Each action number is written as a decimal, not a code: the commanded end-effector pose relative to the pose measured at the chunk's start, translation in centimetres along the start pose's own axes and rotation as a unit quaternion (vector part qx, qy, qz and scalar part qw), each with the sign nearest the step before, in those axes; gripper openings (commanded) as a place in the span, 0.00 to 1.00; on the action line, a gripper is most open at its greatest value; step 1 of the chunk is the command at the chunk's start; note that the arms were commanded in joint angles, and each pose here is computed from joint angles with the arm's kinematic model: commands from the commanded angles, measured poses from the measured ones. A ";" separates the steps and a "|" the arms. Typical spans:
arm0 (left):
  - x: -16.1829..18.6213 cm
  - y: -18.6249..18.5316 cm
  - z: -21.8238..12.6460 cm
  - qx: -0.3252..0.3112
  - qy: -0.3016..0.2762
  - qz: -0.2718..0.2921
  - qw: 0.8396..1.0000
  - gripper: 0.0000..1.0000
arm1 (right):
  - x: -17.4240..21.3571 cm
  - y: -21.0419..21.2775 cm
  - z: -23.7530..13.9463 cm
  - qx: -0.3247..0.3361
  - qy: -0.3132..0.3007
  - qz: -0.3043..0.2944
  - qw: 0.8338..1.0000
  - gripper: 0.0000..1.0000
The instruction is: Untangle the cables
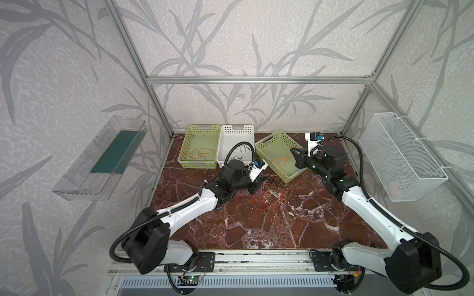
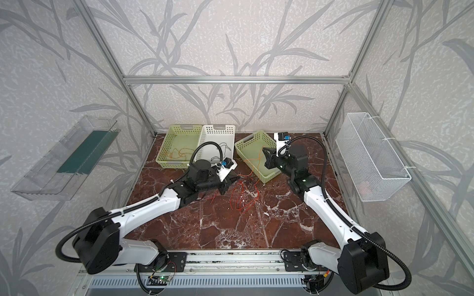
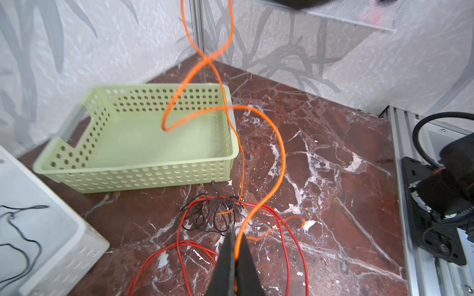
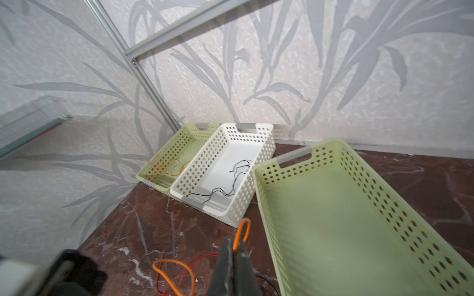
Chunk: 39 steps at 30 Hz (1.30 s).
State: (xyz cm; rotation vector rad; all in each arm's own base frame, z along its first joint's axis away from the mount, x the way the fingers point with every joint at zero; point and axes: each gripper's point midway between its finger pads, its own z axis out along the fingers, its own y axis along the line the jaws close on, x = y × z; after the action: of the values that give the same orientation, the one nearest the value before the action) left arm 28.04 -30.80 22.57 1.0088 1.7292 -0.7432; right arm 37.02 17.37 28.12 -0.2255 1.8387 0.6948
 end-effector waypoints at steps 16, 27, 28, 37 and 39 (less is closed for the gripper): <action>-8.7 -1.7 -7.6 -0.021 -0.019 0.115 0.993 0.00 | 3.0 4.9 -3.8 -0.145 0.026 -0.170 0.974 0.67; -12.0 -2.7 -8.4 -0.002 -0.060 0.113 0.992 0.00 | 1.4 13.2 -2.9 -0.260 -0.028 -0.190 0.947 0.69; -12.4 -2.9 -8.4 0.001 -0.064 0.115 0.991 0.00 | 1.6 13.4 -2.1 -0.251 -0.021 -0.189 0.949 0.70; -18.2 -3.9 -9.9 0.002 -0.130 0.146 0.981 0.00 | 5.4 10.9 4.2 -0.162 0.040 -0.106 0.980 0.62; -19.9 -4.0 -10.3 0.000 -0.149 0.153 0.977 0.00 | 6.5 9.8 5.1 -0.139 0.052 -0.083 0.985 0.59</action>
State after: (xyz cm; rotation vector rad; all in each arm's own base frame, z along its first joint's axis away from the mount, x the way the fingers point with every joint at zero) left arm 24.47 -29.63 41.32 1.0876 1.3895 -0.6442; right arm 32.34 29.75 24.30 -0.7408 1.7685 0.8498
